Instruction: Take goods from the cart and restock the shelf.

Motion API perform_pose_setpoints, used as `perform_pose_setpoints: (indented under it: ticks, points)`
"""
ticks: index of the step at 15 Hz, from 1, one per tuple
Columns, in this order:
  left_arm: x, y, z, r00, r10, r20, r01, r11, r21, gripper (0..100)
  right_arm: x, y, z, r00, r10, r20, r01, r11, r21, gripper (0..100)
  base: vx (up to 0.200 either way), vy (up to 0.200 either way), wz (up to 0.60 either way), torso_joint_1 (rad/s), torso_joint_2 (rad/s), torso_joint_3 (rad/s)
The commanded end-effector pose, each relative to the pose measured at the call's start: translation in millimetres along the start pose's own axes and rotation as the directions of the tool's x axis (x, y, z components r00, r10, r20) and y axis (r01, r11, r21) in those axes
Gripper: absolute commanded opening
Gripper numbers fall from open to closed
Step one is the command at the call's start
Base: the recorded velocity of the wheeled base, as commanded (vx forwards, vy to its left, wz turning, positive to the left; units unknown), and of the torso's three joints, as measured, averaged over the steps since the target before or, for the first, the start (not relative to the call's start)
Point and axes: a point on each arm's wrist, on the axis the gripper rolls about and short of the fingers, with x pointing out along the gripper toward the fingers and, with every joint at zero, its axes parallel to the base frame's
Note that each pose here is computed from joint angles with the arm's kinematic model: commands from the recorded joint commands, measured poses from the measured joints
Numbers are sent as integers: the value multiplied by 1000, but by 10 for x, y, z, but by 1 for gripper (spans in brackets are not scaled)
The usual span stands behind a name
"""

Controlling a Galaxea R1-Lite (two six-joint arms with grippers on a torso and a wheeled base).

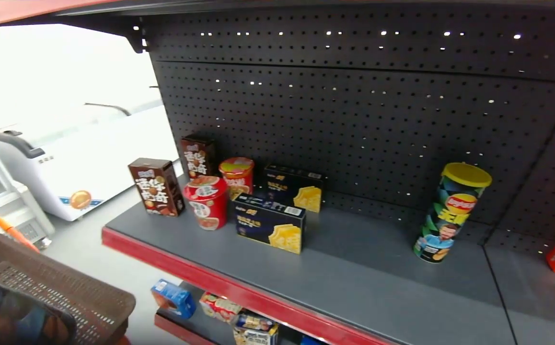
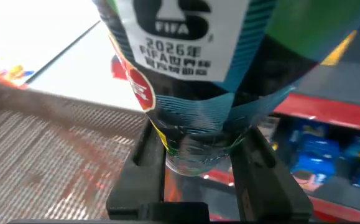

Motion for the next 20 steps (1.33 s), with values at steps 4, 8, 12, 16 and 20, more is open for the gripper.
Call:
perform_pose_setpoints:
  ticks: [4, 8, 12, 16, 20]
  points:
    - [8, 0, 1, 1000, 0, -4, 0, 1000, 0, 0, 1, 0, -1, 1000, 0, -2, 0, 1000, 0, 100, 0, 0, -600, 1, 5, 0]
    - [-1, 8, 31, 999, 31, 6, -31, 1000, 0, 0, 1, 0, -1, 1000, 0, -2, 0, 1000, 0, 100, 0, 0, -300, 2, -2, 2]
    - [-58, 33, 220, 990, 127, 68, -131, 990, 53, 0, 1, 5, -1, 1000, 20, -2, -20, 1000, -8, 100, 0, 0, 0, 0, 0, 0]
    - [-342, 81, 258, 943, 331, 24, -331, 934, 135, 0, 0, 5, -1, 1000, 20, -5, -20, 1000, -18, 100, 0, 0, 0, 0, 0, 0]
    - [-619, 95, 68, 922, 385, -41, -374, 913, 166, 0, 256, 51, 971, 966, 238, -100, -232, 970, 66, 100, 0, 0, 0, 0, 0, 0]
